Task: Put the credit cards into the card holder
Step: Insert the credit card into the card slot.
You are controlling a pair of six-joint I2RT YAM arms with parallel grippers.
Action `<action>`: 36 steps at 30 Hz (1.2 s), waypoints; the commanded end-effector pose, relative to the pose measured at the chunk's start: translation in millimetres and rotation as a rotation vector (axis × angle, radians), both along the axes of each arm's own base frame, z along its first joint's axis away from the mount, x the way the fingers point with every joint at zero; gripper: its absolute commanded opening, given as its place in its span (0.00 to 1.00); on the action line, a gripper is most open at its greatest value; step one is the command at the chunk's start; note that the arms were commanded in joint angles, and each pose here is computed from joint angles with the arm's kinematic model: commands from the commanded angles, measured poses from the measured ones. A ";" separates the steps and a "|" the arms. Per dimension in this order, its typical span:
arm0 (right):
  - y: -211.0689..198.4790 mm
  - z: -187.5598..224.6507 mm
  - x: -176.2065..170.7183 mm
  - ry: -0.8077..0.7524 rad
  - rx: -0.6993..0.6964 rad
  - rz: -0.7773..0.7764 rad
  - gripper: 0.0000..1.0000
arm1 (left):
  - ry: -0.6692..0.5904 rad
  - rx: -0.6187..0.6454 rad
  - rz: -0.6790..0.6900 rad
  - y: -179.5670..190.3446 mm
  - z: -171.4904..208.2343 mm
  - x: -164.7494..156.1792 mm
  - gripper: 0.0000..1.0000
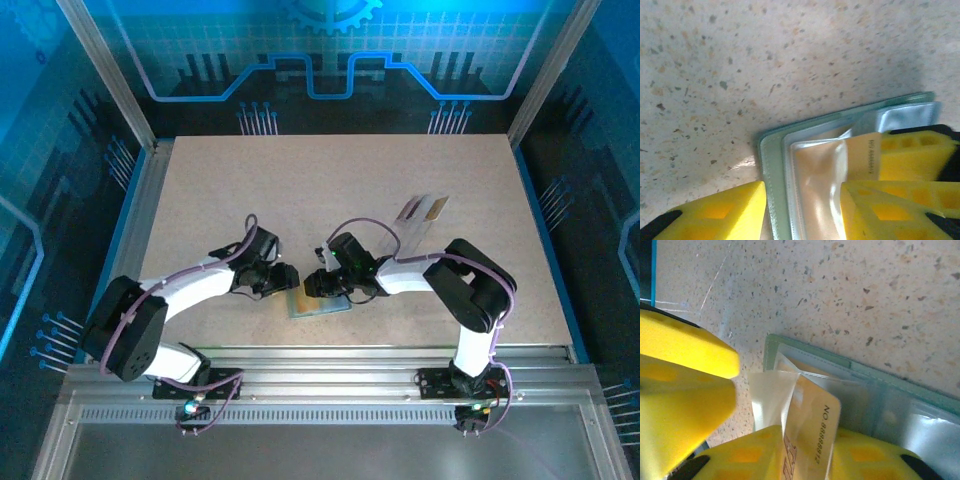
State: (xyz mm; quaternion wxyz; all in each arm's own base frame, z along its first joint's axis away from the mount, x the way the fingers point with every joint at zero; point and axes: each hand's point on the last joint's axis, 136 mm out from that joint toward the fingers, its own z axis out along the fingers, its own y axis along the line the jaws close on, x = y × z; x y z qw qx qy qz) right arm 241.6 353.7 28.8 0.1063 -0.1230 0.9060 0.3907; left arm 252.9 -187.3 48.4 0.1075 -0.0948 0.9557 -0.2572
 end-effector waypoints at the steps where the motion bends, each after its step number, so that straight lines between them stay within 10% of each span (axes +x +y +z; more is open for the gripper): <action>1: -12.1 -7.5 -13.0 0.029 -0.095 0.030 0.33 | 0.007 -0.070 -0.018 -2.4 14.0 -9.1 0.45; 21: -12.7 14.2 -10.7 -0.010 -0.186 0.078 0.51 | 0.035 -0.182 -0.017 -13.8 10.3 -4.5 0.22; 36: 8.5 10.0 -14.1 0.023 -0.134 0.118 0.44 | 0.082 -0.173 0.006 -10.5 -14.8 -5.9 0.17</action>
